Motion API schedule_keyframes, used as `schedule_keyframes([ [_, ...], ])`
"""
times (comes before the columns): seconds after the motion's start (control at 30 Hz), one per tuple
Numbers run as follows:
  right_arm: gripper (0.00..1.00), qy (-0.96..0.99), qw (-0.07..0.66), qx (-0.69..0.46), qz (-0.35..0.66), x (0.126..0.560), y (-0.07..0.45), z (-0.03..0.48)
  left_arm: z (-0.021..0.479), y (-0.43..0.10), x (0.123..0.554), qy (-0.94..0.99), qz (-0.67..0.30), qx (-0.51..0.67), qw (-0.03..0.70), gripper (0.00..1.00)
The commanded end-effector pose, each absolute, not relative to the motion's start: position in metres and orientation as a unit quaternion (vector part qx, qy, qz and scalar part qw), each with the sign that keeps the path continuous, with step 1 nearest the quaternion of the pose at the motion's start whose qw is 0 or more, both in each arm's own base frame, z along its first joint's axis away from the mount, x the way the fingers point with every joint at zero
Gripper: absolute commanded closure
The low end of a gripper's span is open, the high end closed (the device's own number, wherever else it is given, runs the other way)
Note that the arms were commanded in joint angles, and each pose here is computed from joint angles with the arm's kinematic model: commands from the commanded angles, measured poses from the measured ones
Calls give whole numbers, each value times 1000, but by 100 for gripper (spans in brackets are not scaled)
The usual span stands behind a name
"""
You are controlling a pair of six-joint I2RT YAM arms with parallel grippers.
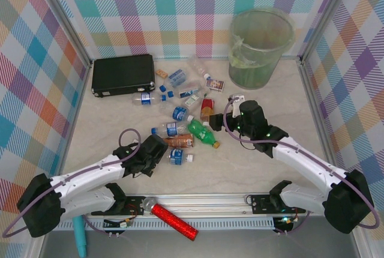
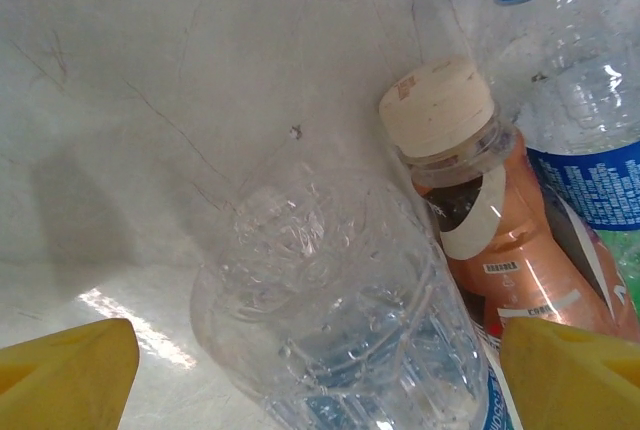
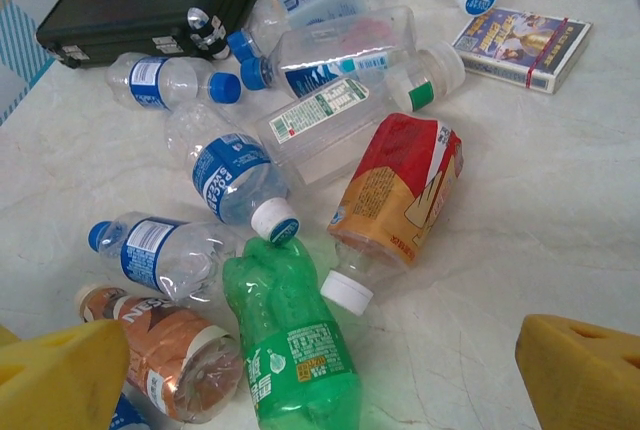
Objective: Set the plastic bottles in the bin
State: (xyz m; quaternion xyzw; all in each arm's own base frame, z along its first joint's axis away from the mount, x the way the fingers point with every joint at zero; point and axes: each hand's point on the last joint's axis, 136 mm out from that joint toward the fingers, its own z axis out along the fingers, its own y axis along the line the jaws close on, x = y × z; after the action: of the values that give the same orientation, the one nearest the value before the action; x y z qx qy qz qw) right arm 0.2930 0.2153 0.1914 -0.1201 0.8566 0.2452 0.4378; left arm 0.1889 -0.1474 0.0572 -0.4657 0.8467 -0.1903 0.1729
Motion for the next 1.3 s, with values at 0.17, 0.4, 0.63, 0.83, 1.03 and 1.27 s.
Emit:
schedule_keyframes([
  [0.17, 1, 847, 458, -114, 245, 293, 213, 197, 40, -157, 194, 838, -177, -487, 173, 9],
  [0.4, 1, 846, 460, -112, 247, 293, 212, 197, 31, -154, 201, 833, -163, -492, 193, 15],
  [0.63, 1, 845, 459, -113, 249, 292, 213, 196, 26, -155, 205, 832, -159, -495, 197, 19],
  [0.83, 1, 845, 459, -113, 250, 292, 213, 197, 31, -167, 202, 836, -169, -493, 170, 10],
  [1.03, 1, 844, 462, -113, 250, 291, 212, 198, 51, -158, 205, 828, -167, -501, 189, 8],
  [1.27, 1, 843, 460, -115, 252, 290, 213, 198, 67, -138, 217, 804, -181, -522, 221, 8],
])
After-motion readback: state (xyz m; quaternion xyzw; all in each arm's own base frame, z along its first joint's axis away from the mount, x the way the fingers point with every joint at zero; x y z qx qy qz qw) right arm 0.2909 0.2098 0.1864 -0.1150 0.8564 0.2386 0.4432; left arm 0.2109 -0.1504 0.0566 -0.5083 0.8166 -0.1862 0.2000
